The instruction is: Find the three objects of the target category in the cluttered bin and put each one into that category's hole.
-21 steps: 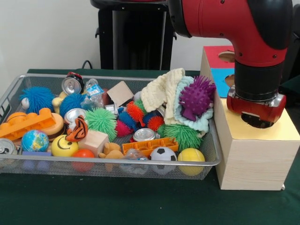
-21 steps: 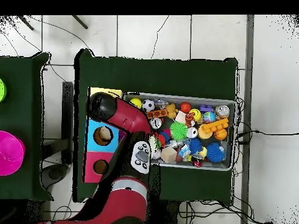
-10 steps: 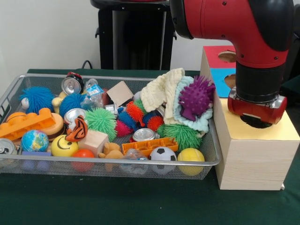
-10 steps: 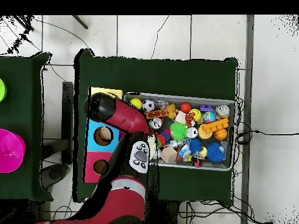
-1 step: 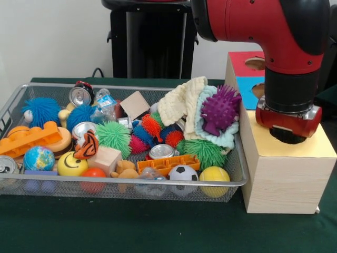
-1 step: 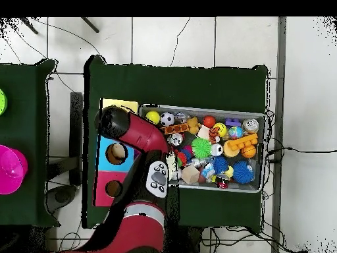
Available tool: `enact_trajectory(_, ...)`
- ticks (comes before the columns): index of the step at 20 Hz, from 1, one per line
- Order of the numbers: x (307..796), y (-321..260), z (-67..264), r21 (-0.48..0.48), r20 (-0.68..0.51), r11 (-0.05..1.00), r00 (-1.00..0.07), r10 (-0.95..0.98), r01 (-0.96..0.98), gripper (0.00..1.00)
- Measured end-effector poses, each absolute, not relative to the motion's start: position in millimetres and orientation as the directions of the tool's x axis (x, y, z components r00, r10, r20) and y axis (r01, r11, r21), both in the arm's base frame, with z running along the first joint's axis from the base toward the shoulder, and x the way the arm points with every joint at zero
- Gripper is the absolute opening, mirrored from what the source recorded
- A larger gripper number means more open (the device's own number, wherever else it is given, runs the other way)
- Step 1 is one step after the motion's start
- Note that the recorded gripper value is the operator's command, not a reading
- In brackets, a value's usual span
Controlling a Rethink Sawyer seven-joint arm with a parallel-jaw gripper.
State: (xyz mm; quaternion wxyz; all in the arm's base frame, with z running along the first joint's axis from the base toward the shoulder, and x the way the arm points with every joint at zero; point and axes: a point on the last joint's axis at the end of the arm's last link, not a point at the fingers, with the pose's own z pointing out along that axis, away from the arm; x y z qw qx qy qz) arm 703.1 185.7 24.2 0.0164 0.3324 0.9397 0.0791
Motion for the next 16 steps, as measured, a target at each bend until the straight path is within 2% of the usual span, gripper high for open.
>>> enact_trajectory(13,693,163,71,0.172,0.018,0.738,-0.751,0.66,0.653,0.0)
enact_trajectory(14,693,162,75,0.177,0.016,0.736,-0.749,0.662,0.654,1.0)
enact_trajectory(16,694,163,76,0.18,0.015,0.736,-0.75,0.662,0.653,1.0)
